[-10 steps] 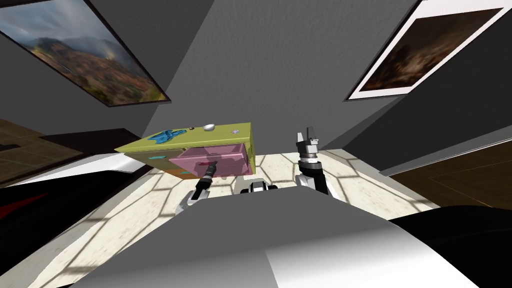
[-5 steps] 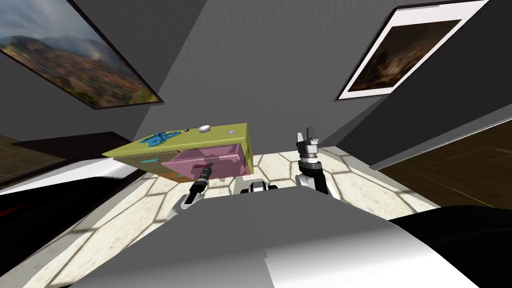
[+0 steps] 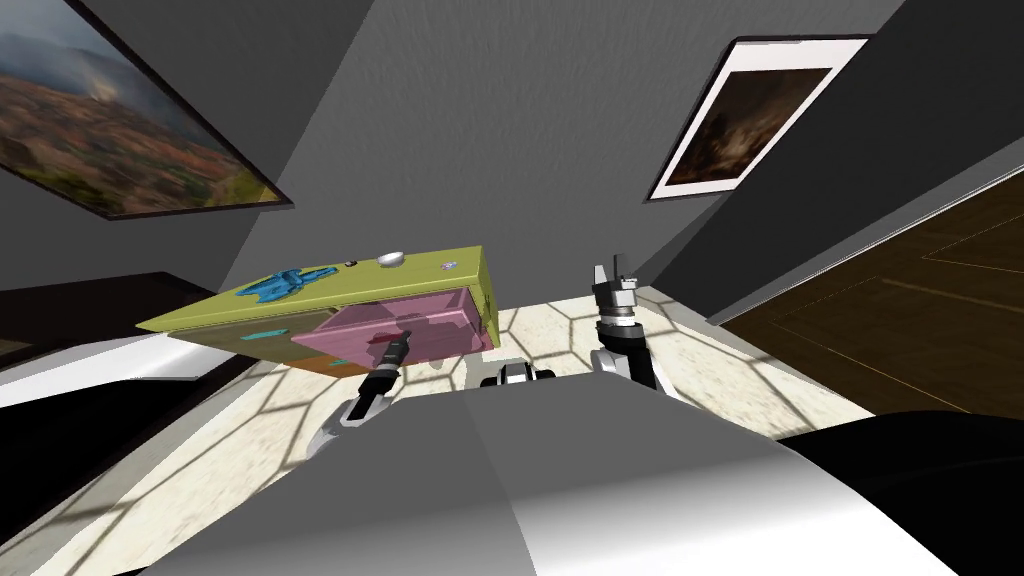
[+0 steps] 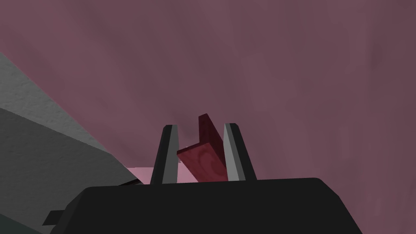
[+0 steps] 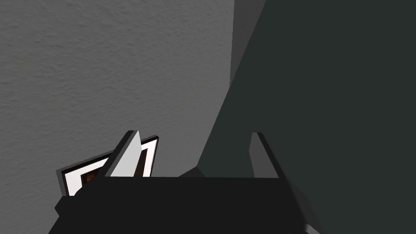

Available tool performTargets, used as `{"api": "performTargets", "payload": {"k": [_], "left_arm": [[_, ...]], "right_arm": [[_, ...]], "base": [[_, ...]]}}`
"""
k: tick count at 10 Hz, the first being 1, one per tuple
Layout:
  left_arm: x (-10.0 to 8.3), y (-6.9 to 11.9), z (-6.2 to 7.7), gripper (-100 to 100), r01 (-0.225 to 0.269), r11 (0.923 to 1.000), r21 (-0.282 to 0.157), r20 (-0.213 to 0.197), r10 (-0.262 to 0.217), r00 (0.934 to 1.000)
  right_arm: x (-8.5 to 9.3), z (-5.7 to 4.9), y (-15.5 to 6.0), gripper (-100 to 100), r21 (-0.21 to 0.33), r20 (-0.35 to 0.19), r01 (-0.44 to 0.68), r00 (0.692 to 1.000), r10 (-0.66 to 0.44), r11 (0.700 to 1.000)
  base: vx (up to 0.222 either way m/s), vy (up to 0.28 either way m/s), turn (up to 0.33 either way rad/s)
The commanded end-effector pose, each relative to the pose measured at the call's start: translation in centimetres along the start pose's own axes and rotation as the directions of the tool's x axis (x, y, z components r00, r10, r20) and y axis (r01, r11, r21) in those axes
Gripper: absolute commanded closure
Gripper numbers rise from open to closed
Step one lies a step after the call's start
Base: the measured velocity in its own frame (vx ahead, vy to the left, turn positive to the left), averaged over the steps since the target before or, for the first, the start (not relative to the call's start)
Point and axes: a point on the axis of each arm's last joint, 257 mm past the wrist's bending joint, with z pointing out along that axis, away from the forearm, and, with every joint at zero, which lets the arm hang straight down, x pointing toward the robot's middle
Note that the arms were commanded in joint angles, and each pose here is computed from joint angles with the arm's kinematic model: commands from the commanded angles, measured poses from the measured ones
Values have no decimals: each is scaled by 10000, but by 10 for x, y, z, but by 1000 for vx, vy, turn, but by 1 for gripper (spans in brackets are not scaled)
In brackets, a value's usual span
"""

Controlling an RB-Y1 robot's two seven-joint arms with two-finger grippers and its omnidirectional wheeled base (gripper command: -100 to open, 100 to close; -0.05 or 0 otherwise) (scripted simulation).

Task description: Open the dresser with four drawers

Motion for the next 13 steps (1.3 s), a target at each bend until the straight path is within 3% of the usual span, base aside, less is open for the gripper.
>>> {"api": "performTargets", "payload": {"k": [1, 2, 3, 4, 6, 7, 13], "left_arm": [[-49, 11, -23, 100, 46, 9999, -114, 540, -40, 9985], [-48, 11, -24, 100, 48, 10000, -75, 525, -44, 9986], [-50, 26, -32, 100, 92, 9990, -436, 602, -66, 9982], [-85, 17, -41, 100, 59, 9999, -161, 956, -43, 9954], [-87, 30, -50, 100, 114, 9989, -457, 1027, -66, 9947], [-101, 22, -49, -100, 126, 9991, -414, 1016, -83, 9948], [-150, 2, -51, -100, 132, 9990, -425, 1043, -87, 9945]], "right_arm": [[0, 0, 0, 0, 2, 0, 2, 10000, -2, 10000], [0, 0, 0, 0, 1, 0, 1, 10000, -1, 10000], [0, 0, 0, 0, 2, 0, 3, 10000, -3, 10000], [0, 0, 0, 0, 3, 0, 4, 10000, -4, 10000], [0, 0, 0, 0, 2, 0, 3, 10000, -3, 10000], [0, 0, 0, 0, 3, 0, 4, 10000, -4, 10000], [0, 0, 0, 0, 3, 0, 4, 10000, -4, 10000]], "base": [[-56, -104, -252], [-50, -90, -137], [-11, -41, -10], [-30, -99, -253], [-28, -66, -73], [-6, -46, -2], [6, -61, -12]]}}
